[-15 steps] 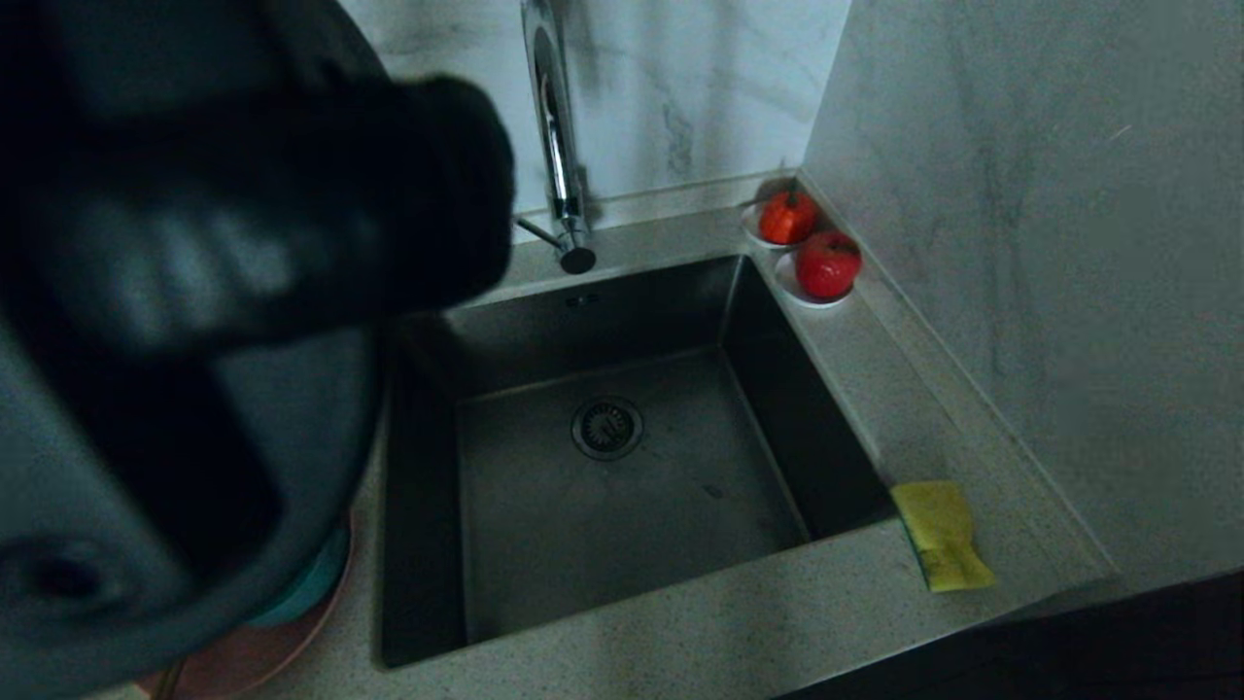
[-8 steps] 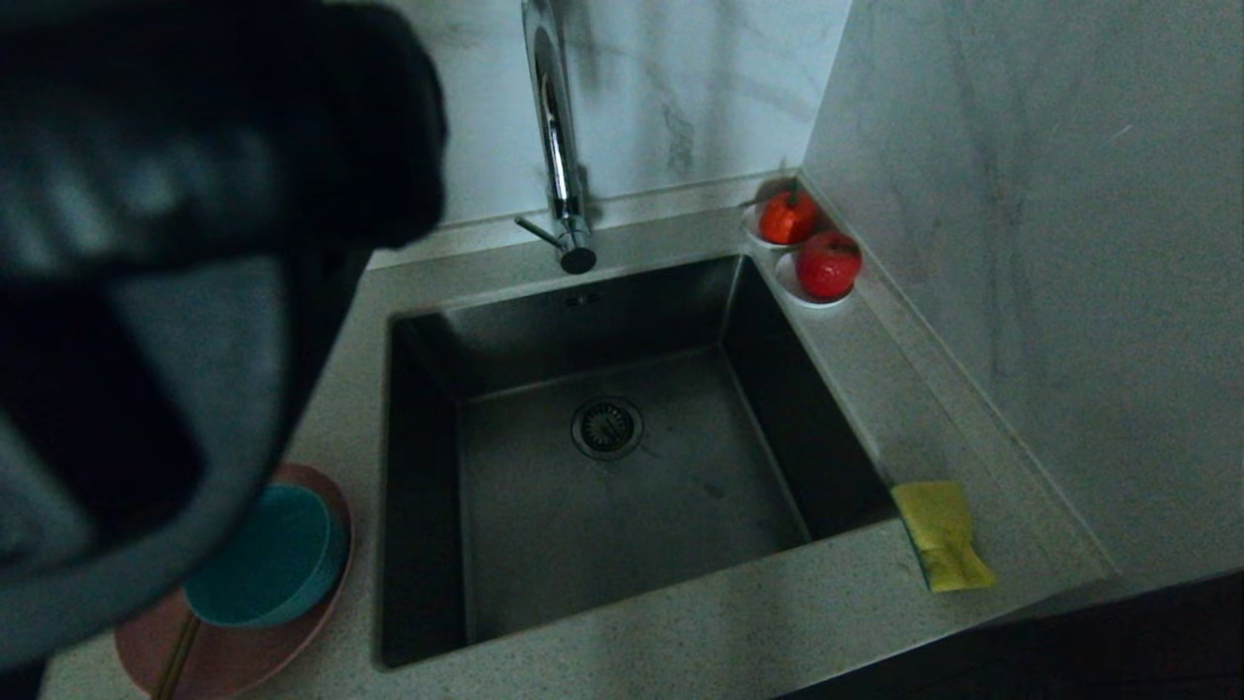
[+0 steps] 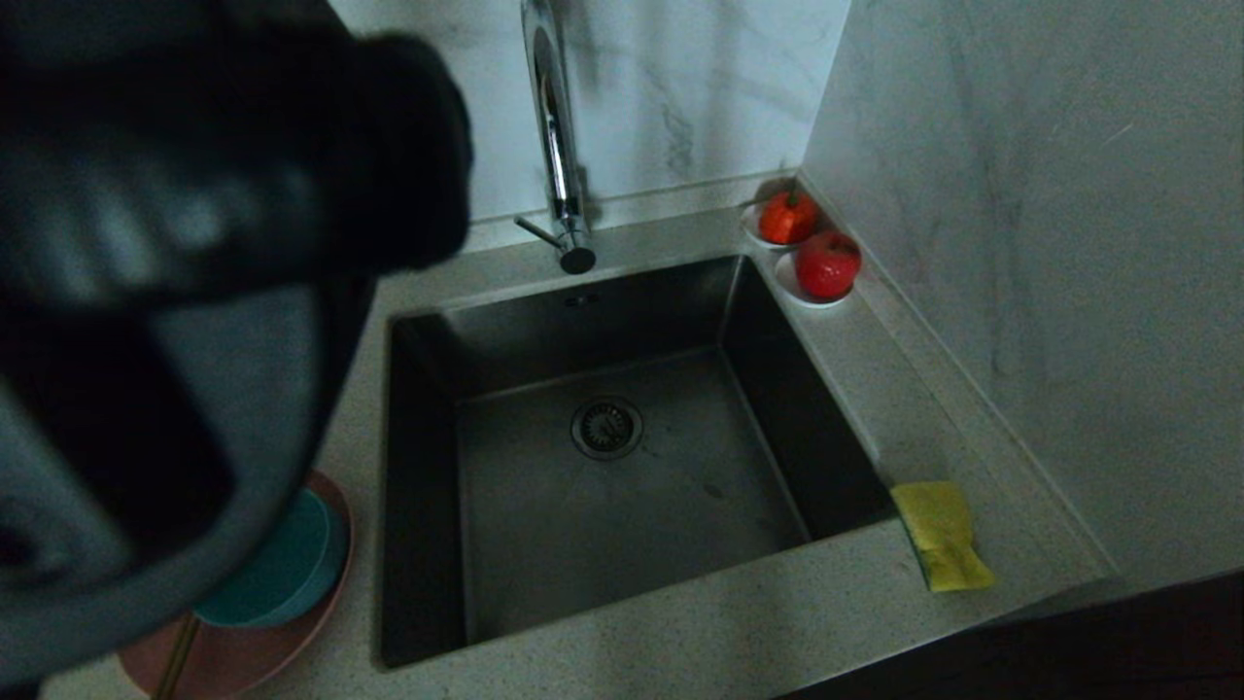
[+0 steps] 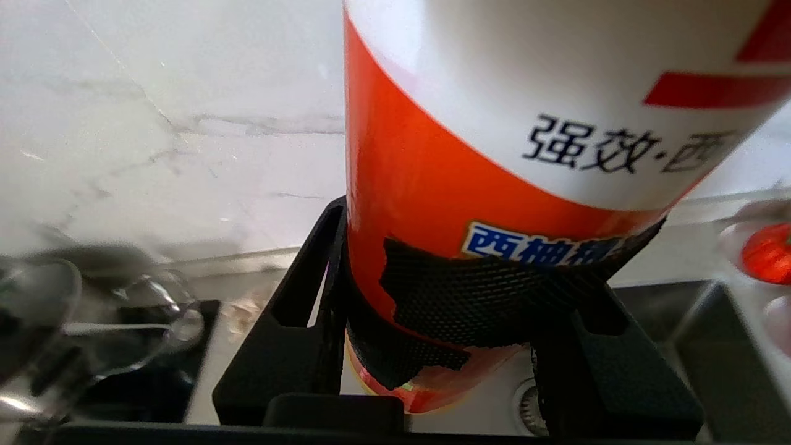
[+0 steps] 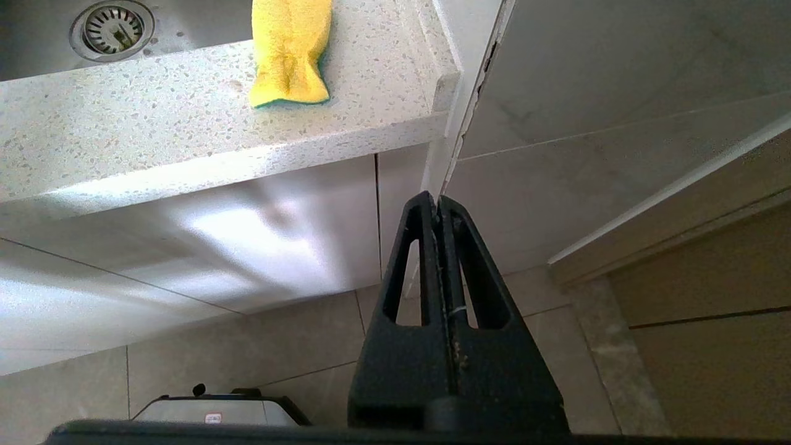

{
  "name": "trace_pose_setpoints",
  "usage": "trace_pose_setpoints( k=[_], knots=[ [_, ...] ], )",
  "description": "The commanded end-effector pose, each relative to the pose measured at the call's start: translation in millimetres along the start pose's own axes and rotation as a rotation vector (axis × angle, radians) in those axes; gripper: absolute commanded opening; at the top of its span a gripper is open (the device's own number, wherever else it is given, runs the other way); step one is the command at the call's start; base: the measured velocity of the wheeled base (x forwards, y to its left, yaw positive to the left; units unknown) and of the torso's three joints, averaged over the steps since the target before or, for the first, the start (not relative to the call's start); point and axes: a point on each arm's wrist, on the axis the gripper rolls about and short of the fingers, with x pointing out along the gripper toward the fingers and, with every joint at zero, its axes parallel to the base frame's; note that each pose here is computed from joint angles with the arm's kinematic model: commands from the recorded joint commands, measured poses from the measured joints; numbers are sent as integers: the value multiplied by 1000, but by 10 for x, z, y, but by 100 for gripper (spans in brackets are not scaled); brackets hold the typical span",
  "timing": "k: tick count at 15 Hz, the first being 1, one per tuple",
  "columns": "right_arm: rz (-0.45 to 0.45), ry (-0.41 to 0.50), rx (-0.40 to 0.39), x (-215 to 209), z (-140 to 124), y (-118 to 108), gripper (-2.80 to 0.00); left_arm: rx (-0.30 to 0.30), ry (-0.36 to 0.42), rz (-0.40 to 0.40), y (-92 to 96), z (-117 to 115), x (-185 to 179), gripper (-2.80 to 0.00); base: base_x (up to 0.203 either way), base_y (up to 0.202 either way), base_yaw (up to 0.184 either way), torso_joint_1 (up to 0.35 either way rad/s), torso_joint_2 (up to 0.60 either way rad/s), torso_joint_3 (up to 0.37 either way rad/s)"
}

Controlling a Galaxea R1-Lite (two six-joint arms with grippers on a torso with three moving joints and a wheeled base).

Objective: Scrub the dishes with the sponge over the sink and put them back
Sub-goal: Place the dish soap on the table

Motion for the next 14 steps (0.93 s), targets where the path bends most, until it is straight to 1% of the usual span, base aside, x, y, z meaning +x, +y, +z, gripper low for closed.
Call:
trace_pose_setpoints(
  k=[1,2,3,4,5,6,8,10,11,12,13,14],
  knots=[
    [0,0,0,-1,-1,0,-280,-59,58,11,22,-12,7,-280,0,0,0,0,0,0],
    [0,0,0,-1,-1,0,-280,-95,113,19,42,-21,15,-280,0,0,0,0,0,0],
    [0,0,0,-1,-1,0,-280,-122,115,24,120,13,24,-280,0,0,0,0,0,0],
    [0,0,0,-1,-1,0,-280,-145,104,25,184,50,26,-280,0,0,0,0,0,0],
    [0,0,0,-1,-1,0,-280,-156,72,22,193,62,23,-280,0,0,0,0,0,0],
    [0,0,0,-1,-1,0,-280,-180,42,16,191,71,10,-280,0,0,0,0,0,0],
    [0,0,0,-1,-1,0,-280,-246,30,16,196,76,10,-280,0,0,0,0,0,0],
    [0,0,0,-1,-1,0,-280,-272,24,21,290,118,23,-280,0,0,0,0,0,0],
    [0,0,0,-1,-1,0,-280,-278,8,22,343,144,28,-280,0,0,0,0,0,0],
    [0,0,0,-1,-1,0,-280,-269,1,22,373,163,39,-280,0,0,0,0,0,0],
    [0,0,0,-1,-1,0,-280,-240,-2,29,392,174,76,-280,0,0,0,0,0,0],
    [0,0,0,-1,-1,0,-280,-192,-19,44,447,200,146,-280,0,0,0,0,0,0]
  ],
)
